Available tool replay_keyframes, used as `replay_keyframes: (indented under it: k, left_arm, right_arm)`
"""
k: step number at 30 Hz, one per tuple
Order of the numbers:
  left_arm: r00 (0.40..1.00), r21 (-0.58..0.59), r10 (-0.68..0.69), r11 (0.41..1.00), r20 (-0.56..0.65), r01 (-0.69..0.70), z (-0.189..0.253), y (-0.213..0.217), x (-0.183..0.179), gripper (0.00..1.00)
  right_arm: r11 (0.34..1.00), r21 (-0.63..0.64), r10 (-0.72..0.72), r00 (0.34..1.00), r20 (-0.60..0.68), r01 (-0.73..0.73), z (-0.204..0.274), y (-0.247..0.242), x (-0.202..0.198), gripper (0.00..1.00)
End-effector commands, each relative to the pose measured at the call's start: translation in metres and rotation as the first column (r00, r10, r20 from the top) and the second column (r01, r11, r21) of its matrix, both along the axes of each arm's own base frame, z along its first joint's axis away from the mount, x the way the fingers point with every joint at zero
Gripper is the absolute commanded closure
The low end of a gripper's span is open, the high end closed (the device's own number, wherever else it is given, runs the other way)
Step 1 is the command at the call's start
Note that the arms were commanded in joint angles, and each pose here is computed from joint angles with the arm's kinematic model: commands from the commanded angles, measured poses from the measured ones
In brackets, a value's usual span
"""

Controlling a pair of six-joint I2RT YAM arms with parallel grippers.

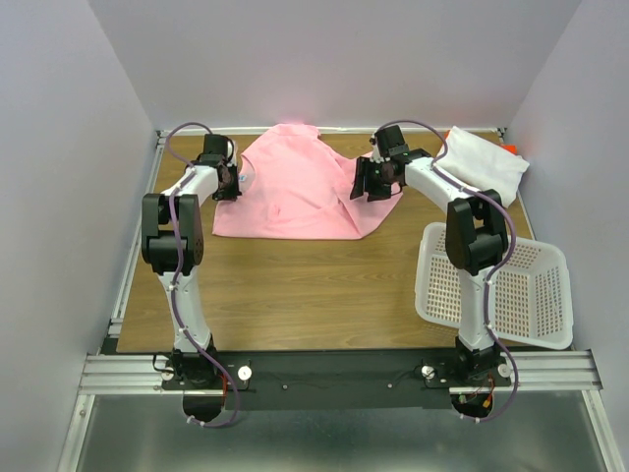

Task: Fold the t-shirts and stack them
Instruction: Flatten the tshirt out

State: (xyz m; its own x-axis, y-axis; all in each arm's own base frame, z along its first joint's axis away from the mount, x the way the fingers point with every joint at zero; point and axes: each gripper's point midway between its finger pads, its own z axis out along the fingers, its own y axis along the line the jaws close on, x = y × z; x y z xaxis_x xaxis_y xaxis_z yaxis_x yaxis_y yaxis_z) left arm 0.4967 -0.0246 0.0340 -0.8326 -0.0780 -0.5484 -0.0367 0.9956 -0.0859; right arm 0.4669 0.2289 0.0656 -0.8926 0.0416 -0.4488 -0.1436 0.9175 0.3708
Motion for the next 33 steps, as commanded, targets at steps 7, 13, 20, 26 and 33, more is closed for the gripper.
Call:
replay_keyframes:
  k: [7, 13, 20, 26, 33]
  left_arm:
    - [0.97, -0.115, -0.023, 0.992, 0.24, 0.052, 0.097, -0.021, 0.018, 1.0]
    - [0.965, -0.207, 0.002, 0.977, 0.262, 0.054, 0.115, -0.033, -0.002, 1.0]
    - [0.976, -0.225, 0.005, 0.973, 0.219, 0.046, 0.101, -0.035, -0.03, 1.0]
    - [0.978, -0.227, -0.001, 0.973, 0.211, 0.05, 0.101, -0.035, -0.042, 1.0]
    - [0.98, -0.205, -0.013, 0.977, 0.201, 0.055, 0.104, -0.032, -0.048, 1.0]
  right_arm:
    - [1.0, -0.001, 0.014, 0.993, 0.119, -0.014, 0.045, 0.005, 0.016, 0.37]
    - [0.994, -0.03, 0.105, 0.98, 0.17, -0.101, 0.051, 0.035, 0.017, 0.37]
    - [0.987, -0.091, 0.144, 0.978, 0.153, -0.131, 0.021, 0.045, 0.027, 0.36]
    - [0.972, -0.218, 0.116, 0.982, 0.146, -0.083, -0.012, 0.032, 0.039, 0.37]
    - [0.953, -0.301, 0.082, 0.983, 0.167, -0.028, -0.024, 0.023, 0.048, 0.38]
